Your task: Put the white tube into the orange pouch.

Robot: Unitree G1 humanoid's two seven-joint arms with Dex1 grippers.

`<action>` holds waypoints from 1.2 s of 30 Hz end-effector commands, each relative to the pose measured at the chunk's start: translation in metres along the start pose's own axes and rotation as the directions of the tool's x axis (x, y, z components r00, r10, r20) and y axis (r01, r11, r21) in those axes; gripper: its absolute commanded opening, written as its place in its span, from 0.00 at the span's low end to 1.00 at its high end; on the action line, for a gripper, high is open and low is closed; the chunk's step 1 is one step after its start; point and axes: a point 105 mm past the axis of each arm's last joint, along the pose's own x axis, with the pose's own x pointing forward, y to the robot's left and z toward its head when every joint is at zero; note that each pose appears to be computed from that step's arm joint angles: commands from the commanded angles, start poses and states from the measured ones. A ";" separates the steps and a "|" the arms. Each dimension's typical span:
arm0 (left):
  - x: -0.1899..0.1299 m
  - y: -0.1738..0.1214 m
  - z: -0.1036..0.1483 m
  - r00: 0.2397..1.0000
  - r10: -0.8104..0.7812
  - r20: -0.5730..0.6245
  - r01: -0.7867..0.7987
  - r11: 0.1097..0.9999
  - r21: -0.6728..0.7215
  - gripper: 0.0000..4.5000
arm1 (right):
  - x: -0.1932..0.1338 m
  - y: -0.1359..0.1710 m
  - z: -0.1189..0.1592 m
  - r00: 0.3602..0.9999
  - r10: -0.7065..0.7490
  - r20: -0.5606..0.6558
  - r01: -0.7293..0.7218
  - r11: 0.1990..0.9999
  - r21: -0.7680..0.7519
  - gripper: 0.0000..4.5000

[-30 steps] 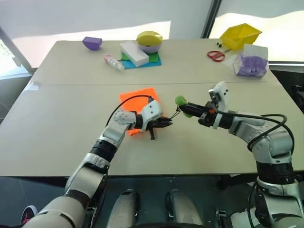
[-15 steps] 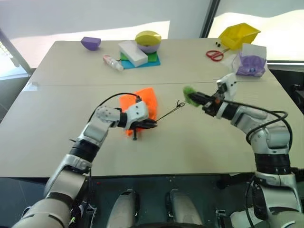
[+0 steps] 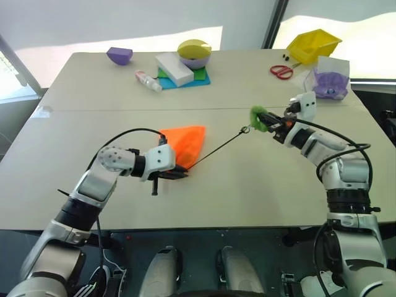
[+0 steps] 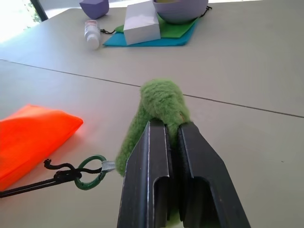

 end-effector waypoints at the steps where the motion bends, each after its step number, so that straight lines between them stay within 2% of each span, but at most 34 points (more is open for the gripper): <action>1: -0.017 0.002 -0.009 0.999 0.028 -0.046 -0.028 1.000 -0.007 0.01 | -0.010 -0.020 0.034 0.990 -0.097 0.104 0.103 0.993 -0.052 0.00; 6: -0.016 0.003 -0.013 0.997 0.049 -0.052 -0.049 0.999 0.003 0.01 | -0.010 -0.023 0.032 0.990 -0.108 0.092 0.114 0.992 -0.060 0.00; 11: 0.002 0.002 0.000 0.999 0.047 0.021 -0.046 0.999 -0.016 0.01 | -0.009 -0.019 0.032 0.993 -0.082 0.084 0.088 0.993 -0.078 0.00; 14: 0.010 0.009 0.011 0.993 0.088 0.078 -0.087 0.996 -0.021 0.01 | -0.009 0.012 0.015 0.996 0.084 0.013 -0.083 0.994 -0.068 0.00; 17: 0.013 0.016 0.024 0.979 0.121 0.166 -0.106 0.989 -0.100 0.01 | -0.012 0.038 -0.004 0.978 0.203 -0.037 -0.204 0.979 -0.013 0.00; 18: 0.012 0.016 0.029 0.973 0.120 0.195 -0.100 0.989 -0.111 0.21 | -0.012 0.039 -0.006 0.980 0.195 -0.035 -0.195 0.981 -0.007 0.16; 22: -0.001 0.033 0.041 0.943 0.209 0.258 -0.183 0.975 -0.122 0.62 | -0.015 0.036 -0.007 0.984 0.173 -0.038 -0.174 0.984 -0.028 0.56; 25: -0.020 0.048 0.052 0.900 0.291 0.326 -0.237 0.952 -0.194 0.98 | -0.021 0.034 -0.004 0.982 0.185 -0.045 -0.187 0.981 -0.042 0.93; 26: -0.028 0.054 0.054 0.879 0.332 0.341 -0.270 0.938 -0.217 1.00 | -0.024 0.033 -0.002 0.979 0.198 -0.051 -0.200 0.978 -0.053 0.99; 28: -0.044 0.062 0.053 0.846 0.408 0.343 -0.344 0.910 -0.234 1.00 | -0.029 0.034 0.001 0.969 0.236 -0.070 -0.242 0.965 -0.101 0.99; 31: -0.076 0.066 0.046 0.794 0.506 0.337 -0.422 0.858 -0.295 1.00 | -0.039 0.049 0.017 0.938 0.345 -0.036 -0.346 0.920 -0.184 0.99; 33: -0.086 0.069 0.031 0.777 0.572 0.264 -0.477 0.808 -0.346 1.00 | -0.043 0.054 0.019 0.923 0.384 -0.025 -0.381 0.901 -0.209 0.99; 36: -0.114 0.065 0.007 0.728 0.664 0.171 -0.588 0.733 -0.342 1.00 | -0.053 0.061 0.001 0.893 0.444 -0.077 -0.448 0.856 -0.256 0.99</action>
